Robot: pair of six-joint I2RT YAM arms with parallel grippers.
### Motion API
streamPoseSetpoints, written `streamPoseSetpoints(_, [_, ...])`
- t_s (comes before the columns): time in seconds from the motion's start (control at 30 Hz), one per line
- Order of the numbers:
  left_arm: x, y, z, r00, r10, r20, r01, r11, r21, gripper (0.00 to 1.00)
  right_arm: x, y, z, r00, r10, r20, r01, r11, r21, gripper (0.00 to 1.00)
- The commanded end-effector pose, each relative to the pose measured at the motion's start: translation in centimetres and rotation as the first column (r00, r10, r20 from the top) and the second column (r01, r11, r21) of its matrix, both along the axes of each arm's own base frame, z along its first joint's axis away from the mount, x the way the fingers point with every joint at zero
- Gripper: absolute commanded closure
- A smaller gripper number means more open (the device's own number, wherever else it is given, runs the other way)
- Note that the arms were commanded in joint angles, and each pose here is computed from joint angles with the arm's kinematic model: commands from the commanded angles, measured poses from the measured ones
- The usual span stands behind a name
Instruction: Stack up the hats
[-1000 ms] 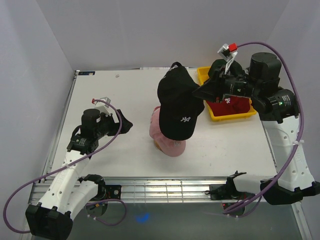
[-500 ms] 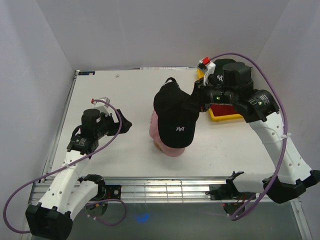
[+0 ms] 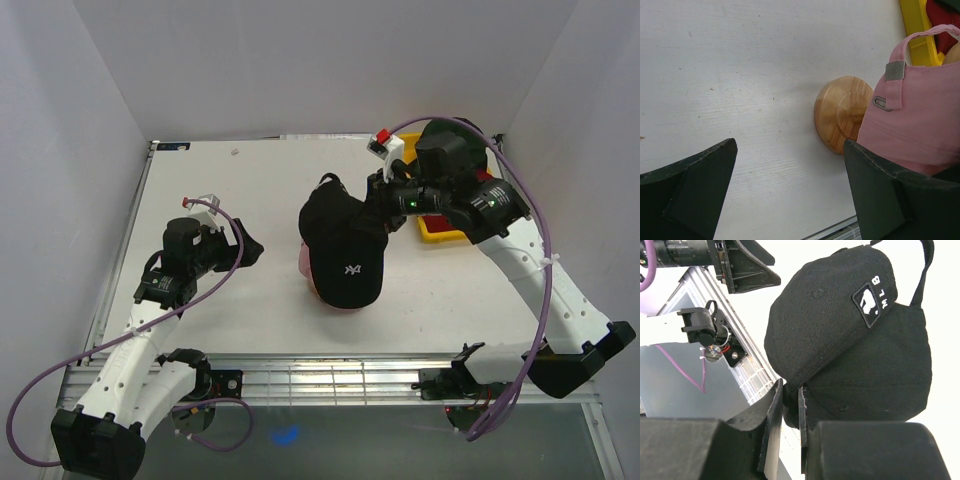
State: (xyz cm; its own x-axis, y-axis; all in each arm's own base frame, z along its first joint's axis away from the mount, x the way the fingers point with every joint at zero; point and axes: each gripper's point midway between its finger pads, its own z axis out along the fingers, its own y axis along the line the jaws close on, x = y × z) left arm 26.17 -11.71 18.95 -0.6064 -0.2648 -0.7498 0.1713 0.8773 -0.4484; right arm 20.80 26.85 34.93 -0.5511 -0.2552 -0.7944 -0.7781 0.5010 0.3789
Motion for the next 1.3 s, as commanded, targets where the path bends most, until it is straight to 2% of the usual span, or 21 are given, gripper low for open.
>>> streamPoseSetpoints(0.0, [0.0,0.1,0.7,1.0,0.005,0.027,-0.005,1.0,0.0,0.02,0.4,0.6,0.6,0.998,0.012,0.066,-0.013,1.0,0.014,0.92])
streamPoseSetpoints(0.3, [0.0,0.1,0.6,1.0,0.005,0.025,-0.005,1.0,-0.001,0.02,0.8,1.6,-0.7,0.997,0.054,0.059,-0.053,0.998,-0.014,0.92])
streamPoseSetpoints(0.5, [0.0,0.0,0.7,1.0,-0.001,0.025,0.001,1.0,-0.002,0.02,1.5,1.7,-3.5,0.999,0.032,0.024,-0.03,0.996,-0.083,0.92])
streamPoseSetpoints(0.77, [0.1,-0.2,0.7,1.0,-0.011,0.019,0.011,1.0,-0.006,0.02,1.2,1.8,-5.6,0.999,0.048,0.002,-0.047,0.992,-0.115,0.91])
streamPoseSetpoints(1.07, [1.0,-1.6,2.1,0.999,-0.034,0.01,0.035,0.996,-0.08,0.02,0.8,2.0,-7.2,0.998,0.06,-0.015,-0.062,0.988,-0.142,0.81])
streamPoseSetpoints(1.27, [2.8,-2.9,5.1,0.997,-0.063,0.042,0.068,0.989,-0.13,0.02,0.7,1.4,-8.5,0.999,0.038,-0.024,-0.041,0.984,-0.175,0.74])
